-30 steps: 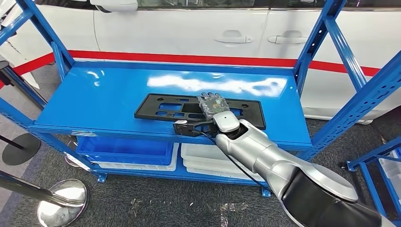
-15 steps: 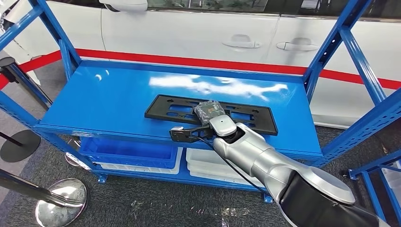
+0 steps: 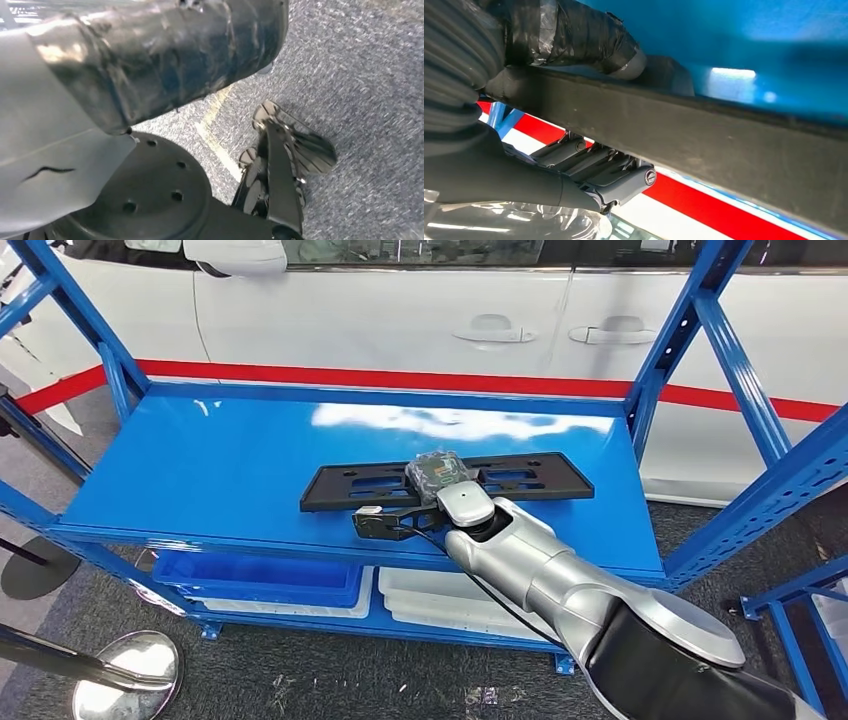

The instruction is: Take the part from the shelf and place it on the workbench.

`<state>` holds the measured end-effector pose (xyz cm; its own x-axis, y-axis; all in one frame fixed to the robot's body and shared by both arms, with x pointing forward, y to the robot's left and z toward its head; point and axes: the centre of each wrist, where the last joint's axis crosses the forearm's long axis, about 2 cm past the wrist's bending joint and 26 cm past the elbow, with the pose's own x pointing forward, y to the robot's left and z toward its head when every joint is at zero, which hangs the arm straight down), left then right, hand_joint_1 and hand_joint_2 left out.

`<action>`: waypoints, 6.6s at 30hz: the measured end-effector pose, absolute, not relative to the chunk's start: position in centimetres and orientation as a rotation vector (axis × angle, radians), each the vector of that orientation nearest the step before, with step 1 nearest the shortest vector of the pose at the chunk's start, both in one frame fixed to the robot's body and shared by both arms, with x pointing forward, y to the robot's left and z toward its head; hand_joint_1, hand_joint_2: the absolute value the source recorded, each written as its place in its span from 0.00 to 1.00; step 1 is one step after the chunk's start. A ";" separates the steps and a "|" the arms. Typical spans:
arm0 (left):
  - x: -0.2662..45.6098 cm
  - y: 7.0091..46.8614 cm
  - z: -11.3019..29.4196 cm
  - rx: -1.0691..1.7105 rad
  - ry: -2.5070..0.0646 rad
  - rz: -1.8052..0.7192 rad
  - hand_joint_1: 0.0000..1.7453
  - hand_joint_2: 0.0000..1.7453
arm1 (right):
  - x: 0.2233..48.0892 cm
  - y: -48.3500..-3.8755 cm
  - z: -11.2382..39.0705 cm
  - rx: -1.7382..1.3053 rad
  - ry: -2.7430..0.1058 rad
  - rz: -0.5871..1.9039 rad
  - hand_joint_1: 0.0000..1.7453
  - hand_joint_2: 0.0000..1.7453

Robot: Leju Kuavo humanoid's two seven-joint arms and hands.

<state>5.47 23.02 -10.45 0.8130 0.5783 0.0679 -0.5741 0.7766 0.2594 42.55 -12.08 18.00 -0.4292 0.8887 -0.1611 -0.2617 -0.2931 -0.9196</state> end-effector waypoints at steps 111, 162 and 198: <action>5.6 22.9 -10.5 0.265 -0.137 0.595 0.00 1.00 | 40.7 -7.1 37.0 -1.423 -2.019 1.863 1.00 1.00; 6.0 23.2 -10.4 0.270 -0.174 0.554 0.00 1.00 | 41.4 -9.1 35.6 -1.421 -1.901 1.879 1.00 1.00; 6.3 23.1 -10.4 0.272 -0.170 0.534 0.00 1.00 | 41.7 -10.0 34.6 -1.404 -1.853 1.879 1.00 1.00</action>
<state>6.29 23.10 -10.38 0.8480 0.4777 0.2298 -0.5225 0.8261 0.2109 41.73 -9.97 34.56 -0.5498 0.6743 -0.4930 0.4834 -0.2246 -0.8461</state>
